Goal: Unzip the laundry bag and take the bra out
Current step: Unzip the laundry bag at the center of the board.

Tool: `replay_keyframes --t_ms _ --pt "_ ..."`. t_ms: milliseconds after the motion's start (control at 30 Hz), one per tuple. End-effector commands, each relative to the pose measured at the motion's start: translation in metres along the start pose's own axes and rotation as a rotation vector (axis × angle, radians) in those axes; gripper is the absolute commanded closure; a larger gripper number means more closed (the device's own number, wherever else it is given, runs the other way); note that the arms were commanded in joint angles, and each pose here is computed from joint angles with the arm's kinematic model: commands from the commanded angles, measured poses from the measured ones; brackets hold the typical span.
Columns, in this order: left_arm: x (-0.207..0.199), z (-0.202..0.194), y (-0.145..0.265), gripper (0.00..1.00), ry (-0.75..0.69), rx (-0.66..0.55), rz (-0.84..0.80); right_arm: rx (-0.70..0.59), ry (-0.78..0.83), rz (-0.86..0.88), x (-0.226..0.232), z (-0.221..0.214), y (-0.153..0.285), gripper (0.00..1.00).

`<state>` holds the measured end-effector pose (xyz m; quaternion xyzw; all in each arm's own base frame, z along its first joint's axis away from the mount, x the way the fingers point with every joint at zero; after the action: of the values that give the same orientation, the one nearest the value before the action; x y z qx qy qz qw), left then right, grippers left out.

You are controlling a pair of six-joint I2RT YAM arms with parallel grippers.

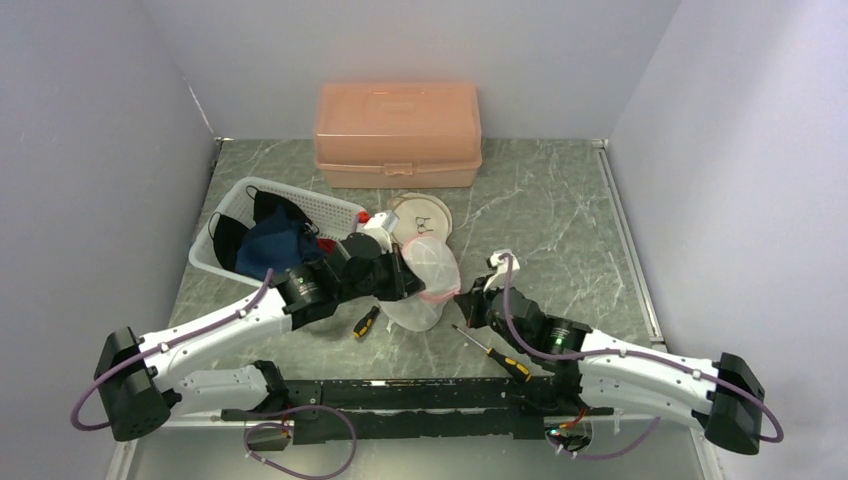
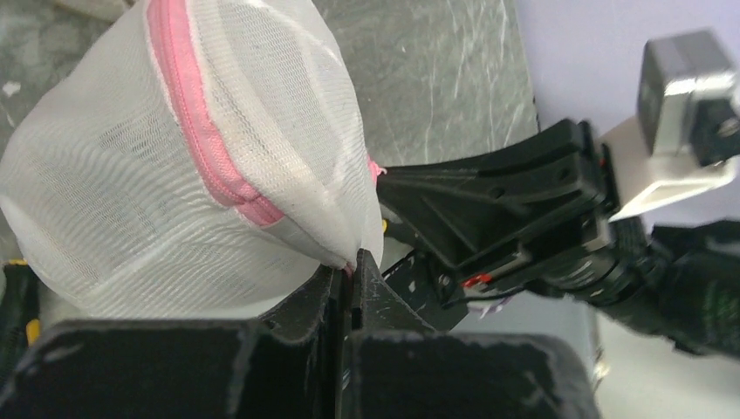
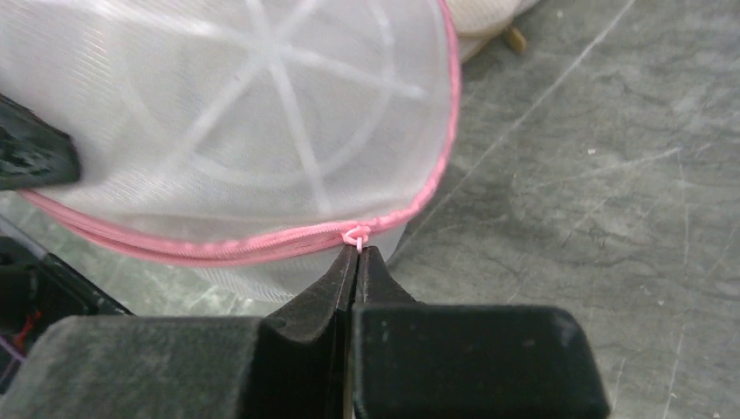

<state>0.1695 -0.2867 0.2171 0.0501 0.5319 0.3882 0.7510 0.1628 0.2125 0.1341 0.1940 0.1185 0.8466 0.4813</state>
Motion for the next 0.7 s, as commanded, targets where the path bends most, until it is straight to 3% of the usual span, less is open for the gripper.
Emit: replay_keyframes --t_ms 0,233,300,367,667 --pt "-0.041 0.010 0.017 0.97 -0.226 0.060 -0.144 -0.168 0.027 0.048 0.003 0.041 0.014 1.00" --pt "-0.072 0.029 0.034 0.97 -0.508 0.059 -0.222 -0.223 0.151 0.224 0.034 0.074 0.027 1.00" --pt "-0.065 0.031 0.032 0.97 -0.566 0.073 -0.178 -0.231 0.158 0.241 0.036 0.074 0.029 1.00" --pt "-0.052 0.031 0.025 0.97 -0.569 0.076 -0.132 -0.223 0.151 0.243 0.034 0.067 0.029 1.00" --pt "-0.008 -0.009 -0.015 0.94 -0.408 0.108 -0.211 -0.147 0.104 0.243 0.020 0.020 0.024 1.00"
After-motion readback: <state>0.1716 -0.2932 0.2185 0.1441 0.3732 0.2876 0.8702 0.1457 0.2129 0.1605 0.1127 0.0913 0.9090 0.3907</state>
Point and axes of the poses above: each gripper's point midway between its finger pads, its own y axis back along the fingers, its own x axis along the line the jaws close on, z = x × y, the point moved 3 cm from there along y, back along the fingers, and after that the axes turned 10 degrees about y, right-handed, at the moved point
